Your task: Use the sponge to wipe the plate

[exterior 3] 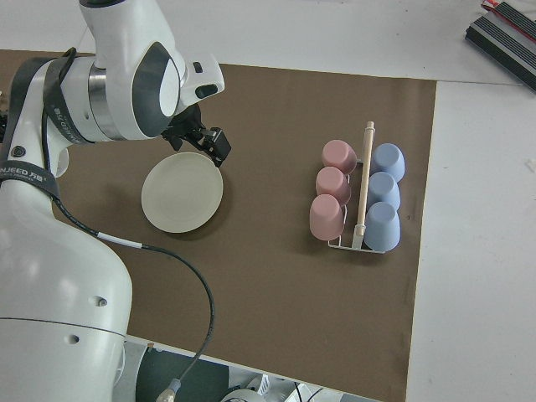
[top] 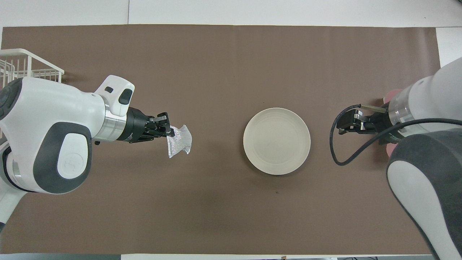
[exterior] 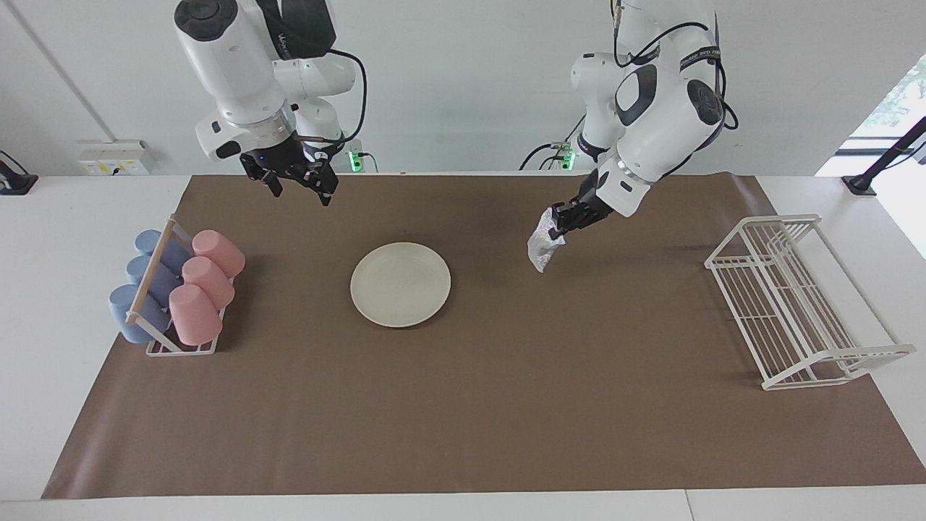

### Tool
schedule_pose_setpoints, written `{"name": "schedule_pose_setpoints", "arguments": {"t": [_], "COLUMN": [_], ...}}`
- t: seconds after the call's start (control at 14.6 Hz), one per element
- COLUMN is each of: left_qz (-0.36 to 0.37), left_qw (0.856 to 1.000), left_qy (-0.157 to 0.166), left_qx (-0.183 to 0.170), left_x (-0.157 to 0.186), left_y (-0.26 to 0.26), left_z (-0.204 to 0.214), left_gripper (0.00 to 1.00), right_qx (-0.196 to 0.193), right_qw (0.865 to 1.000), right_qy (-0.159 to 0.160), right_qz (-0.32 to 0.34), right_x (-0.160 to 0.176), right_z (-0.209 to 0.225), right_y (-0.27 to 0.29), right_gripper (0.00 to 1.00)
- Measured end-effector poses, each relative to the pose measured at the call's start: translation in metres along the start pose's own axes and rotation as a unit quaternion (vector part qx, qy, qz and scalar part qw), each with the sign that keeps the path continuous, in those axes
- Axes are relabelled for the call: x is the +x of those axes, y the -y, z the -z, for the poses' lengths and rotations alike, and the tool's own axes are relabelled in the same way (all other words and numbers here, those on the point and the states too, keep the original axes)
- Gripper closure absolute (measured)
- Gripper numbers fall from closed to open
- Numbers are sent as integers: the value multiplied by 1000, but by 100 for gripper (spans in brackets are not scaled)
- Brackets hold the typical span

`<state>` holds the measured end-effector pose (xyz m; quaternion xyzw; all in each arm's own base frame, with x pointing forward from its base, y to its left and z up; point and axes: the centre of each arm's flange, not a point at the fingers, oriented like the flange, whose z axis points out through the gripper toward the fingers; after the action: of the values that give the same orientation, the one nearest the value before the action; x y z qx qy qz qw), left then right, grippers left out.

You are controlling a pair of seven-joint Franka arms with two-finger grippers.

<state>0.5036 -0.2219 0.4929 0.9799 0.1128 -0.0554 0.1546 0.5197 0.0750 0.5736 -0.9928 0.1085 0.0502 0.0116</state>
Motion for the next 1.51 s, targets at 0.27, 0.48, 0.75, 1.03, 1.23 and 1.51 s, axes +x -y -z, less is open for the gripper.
{"name": "schedule_pose_setpoints", "arguments": {"t": [0.27,0.48,0.75,1.03,1.23,1.51], "left_qz": [-26,-33,-37,-38,-40,-46], "left_qw": [988,965,914,840,782,730], "left_qy": [-22,-43,-55,-67,-98,-107], "left_qx": [151,258,401,538,614,673], "left_x": [3,9,14,20,40,77], "left_y": [15,31,55,62,71,94], "left_z": [23,38,44,43,44,25], "left_gripper": [96,96,96,96,96,96], "right_qx": [4,4,-13,-14,-14,-11], "right_qw": [996,994,992,992,993,995], "right_qy": [-4,-6,-16,-5,-4,-12], "right_qz": [84,106,128,125,116,102], "right_x": [11,12,18,22,24,30], "right_z": [4,6,15,14,14,22], "right_y": [-31,-34,-44,-63,-73,-92], "right_gripper": [0,0,0,0,0,0]}}
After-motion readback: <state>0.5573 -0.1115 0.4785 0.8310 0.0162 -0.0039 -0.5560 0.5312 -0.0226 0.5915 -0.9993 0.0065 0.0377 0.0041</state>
